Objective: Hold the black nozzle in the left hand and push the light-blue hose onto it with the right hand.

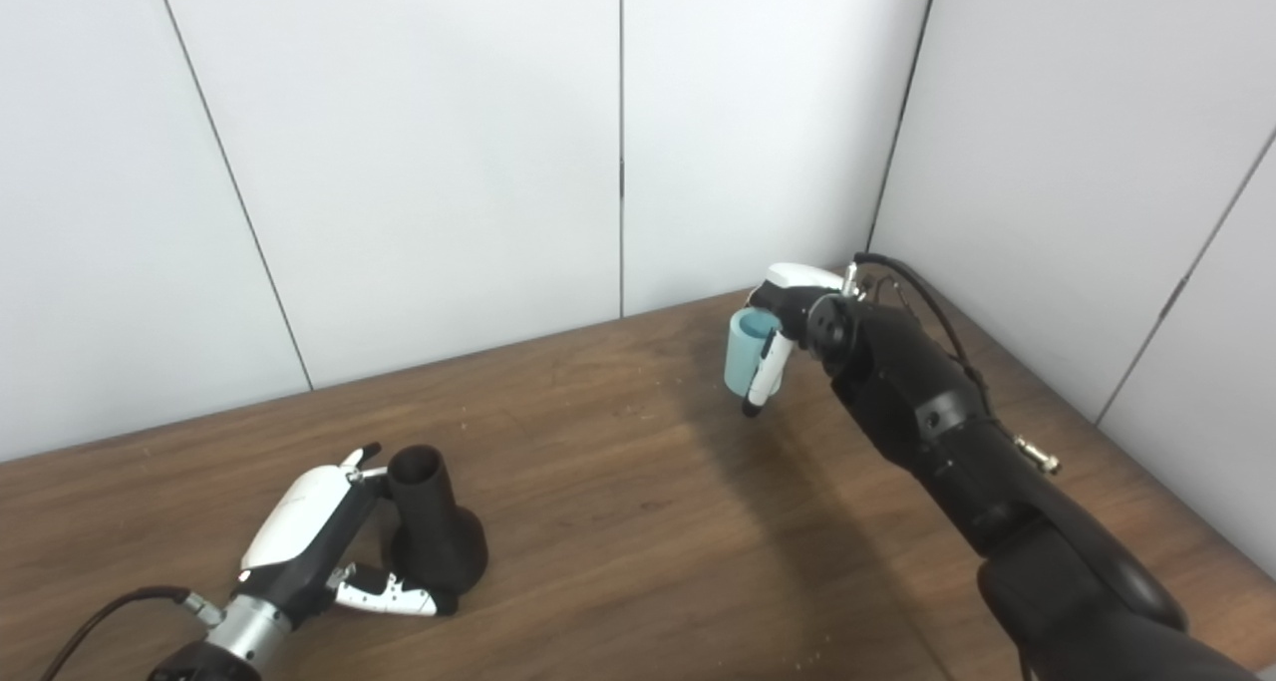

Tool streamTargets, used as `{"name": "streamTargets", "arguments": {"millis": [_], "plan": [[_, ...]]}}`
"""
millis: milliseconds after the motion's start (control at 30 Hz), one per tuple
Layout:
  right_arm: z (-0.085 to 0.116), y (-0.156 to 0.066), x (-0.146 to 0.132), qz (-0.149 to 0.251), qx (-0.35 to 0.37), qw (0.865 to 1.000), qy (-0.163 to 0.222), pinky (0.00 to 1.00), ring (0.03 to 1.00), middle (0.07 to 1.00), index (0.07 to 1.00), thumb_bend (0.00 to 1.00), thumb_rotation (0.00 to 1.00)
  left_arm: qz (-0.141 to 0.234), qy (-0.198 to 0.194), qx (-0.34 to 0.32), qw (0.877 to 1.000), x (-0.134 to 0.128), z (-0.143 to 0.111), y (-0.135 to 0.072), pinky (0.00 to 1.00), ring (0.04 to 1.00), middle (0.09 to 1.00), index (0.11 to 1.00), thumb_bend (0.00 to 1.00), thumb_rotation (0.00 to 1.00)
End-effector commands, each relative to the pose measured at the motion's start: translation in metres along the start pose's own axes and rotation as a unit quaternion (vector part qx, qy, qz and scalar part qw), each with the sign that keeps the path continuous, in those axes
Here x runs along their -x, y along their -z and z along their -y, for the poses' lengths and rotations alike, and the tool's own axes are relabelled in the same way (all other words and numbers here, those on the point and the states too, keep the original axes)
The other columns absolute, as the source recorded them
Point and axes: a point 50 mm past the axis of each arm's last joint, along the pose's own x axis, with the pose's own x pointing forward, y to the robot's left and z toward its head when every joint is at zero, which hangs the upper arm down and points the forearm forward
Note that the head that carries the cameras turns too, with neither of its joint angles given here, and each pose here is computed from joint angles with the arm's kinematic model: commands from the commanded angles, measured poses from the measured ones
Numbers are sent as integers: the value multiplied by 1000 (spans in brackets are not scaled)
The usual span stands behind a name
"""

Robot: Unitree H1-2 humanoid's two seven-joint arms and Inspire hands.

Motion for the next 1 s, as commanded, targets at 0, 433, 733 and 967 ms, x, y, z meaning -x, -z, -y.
{"name": "streamTargets", "arguments": {"millis": [0, 433, 733, 967], "plan": [[27, -8, 5, 11, -1, 999, 49, 646, 740, 759, 758, 786, 7, -87, 139, -17, 986, 46, 53, 35, 1000, 603, 486, 487, 525, 0], [23, -9, 5, 51, -15, 988, 147, 363, 418, 473, 510, 522, 0, -86, 144, -23, 986, 45, 53, 34, 1000, 596, 484, 488, 525, 0], [26, -14, 7, 65, -7, 985, 162, 385, 418, 475, 518, 519, 0, -86, 147, -19, 985, 42, 51, 31, 1000, 601, 485, 488, 525, 0], [34, -44, 26, 132, -30, 978, 162, 399, 453, 472, 492, 520, 0, -85, 146, -13, 986, 39, 53, 28, 1000, 592, 475, 494, 525, 0]]}}
